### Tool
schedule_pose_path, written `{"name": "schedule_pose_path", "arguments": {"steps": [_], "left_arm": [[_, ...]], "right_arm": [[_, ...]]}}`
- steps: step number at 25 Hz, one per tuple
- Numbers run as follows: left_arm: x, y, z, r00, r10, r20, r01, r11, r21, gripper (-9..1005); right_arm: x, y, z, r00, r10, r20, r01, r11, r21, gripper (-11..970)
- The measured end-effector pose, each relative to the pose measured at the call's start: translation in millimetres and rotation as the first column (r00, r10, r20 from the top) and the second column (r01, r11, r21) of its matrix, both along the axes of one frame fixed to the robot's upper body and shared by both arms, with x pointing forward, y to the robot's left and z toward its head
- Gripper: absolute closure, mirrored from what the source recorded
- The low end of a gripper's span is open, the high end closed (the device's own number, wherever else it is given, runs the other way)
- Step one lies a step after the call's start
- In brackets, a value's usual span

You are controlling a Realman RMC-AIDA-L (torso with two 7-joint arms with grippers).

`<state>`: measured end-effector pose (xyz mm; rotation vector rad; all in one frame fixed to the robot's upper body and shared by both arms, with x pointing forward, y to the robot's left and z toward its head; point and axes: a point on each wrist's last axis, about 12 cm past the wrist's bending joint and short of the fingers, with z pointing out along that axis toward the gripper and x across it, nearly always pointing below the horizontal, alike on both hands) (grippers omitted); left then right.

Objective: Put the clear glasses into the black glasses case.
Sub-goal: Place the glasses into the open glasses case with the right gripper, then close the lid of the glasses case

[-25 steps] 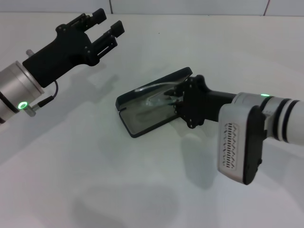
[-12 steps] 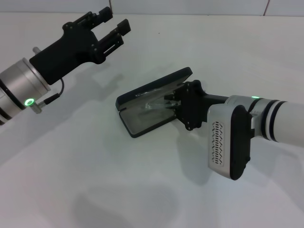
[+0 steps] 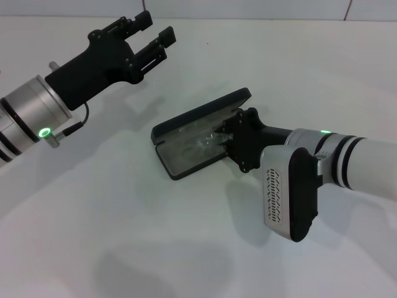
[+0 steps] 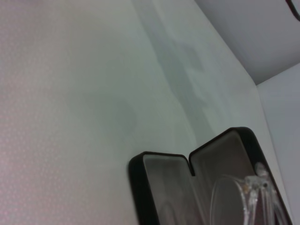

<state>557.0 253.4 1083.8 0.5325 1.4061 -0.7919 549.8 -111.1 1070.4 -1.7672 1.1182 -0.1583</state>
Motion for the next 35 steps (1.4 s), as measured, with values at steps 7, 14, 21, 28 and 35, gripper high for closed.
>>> {"name": "schedule_pose_path", "arguments": {"steps": [7,14,21,28,35], "left_arm": [[1.5,-2,1.0,1.0,-0.005,0.002,0.005,1.0,-0.001,403],[0.8,-1,0.5,1.0,-0.003,0.0,0.003,1.0,-0.001,403],[0.0,0,-0.2,1.0,-0.001,-0.006,0.001,1.0,-0.005,403],[3.0,-1,0.9,1.0,-0.003,-0.023,0.003,1.0,-0.011,402],[20.8,-13,-5.5,0.99,-0.001,-0.142,0.012,0.997,0.077,402]], "right_arm": [[-3.2,3,0.9,1.0,0.015,0.007,-0.015,1.0,0.0,753],[-9.5,2,7.6,1.0,0.01,0.013,-0.011,0.999,0.038,572],[-10.8,-19,23.2,0.995,0.043,-0.087,-0.03,0.99,0.139,553],[-1.0,-98,58.9,0.913,0.173,-0.369,0.022,0.883,0.469,552],[2.7,-175,62.3,0.899,0.152,-0.411,0.269,0.55,0.791,552]]}}
